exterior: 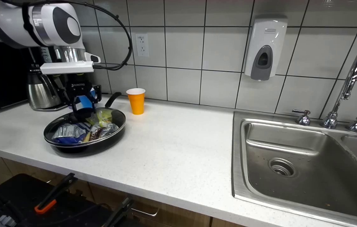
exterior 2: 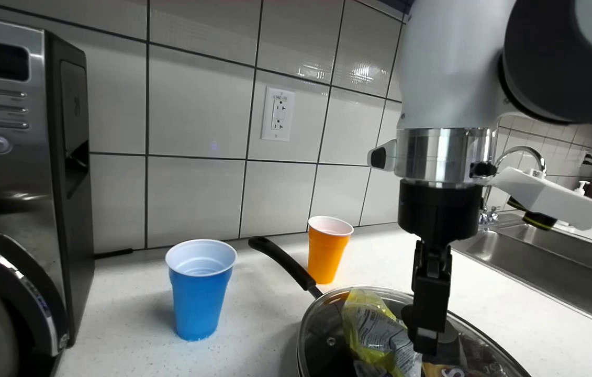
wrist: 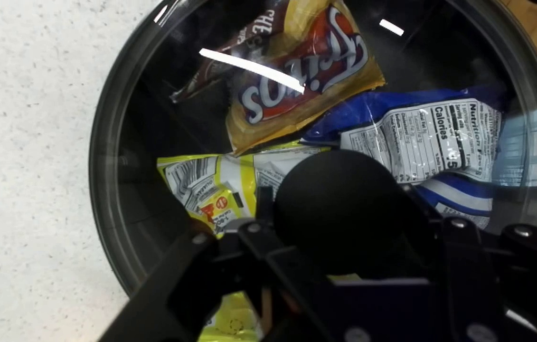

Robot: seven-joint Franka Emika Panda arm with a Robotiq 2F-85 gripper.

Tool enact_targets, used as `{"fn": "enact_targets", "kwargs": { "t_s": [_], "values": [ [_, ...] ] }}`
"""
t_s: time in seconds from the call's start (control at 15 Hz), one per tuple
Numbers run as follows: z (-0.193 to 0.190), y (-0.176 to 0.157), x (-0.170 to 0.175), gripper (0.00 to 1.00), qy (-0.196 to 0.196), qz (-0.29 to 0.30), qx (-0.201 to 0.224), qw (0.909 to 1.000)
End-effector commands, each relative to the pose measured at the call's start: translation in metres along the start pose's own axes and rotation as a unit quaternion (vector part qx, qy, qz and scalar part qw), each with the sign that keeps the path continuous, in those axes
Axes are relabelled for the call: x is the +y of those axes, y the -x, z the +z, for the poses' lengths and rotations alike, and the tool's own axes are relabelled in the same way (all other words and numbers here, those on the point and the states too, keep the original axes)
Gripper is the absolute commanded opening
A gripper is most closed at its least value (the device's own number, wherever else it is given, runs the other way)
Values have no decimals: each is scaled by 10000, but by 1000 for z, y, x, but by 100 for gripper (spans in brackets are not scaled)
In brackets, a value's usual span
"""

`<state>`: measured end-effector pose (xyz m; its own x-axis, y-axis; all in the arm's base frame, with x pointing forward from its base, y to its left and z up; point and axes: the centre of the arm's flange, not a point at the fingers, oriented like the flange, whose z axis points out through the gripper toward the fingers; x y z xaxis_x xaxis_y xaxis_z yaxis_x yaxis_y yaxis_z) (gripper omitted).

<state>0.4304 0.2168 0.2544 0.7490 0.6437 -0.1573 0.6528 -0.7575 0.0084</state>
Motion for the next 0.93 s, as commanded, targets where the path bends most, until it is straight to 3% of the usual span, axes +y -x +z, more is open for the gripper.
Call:
{"fn": "enact_targets", "kwargs": {
  "t_s": [0.0, 0.2, 0.53, 0.87],
  "values": [
    [-12, 1, 1, 89, 94, 134, 67, 9998],
    [-23, 2, 7, 100, 114, 195, 214, 9995],
    [-51, 10, 15, 100, 226, 411, 408, 9981],
    [-68, 26, 30, 100, 26, 775, 562, 9954]
  ]
}}
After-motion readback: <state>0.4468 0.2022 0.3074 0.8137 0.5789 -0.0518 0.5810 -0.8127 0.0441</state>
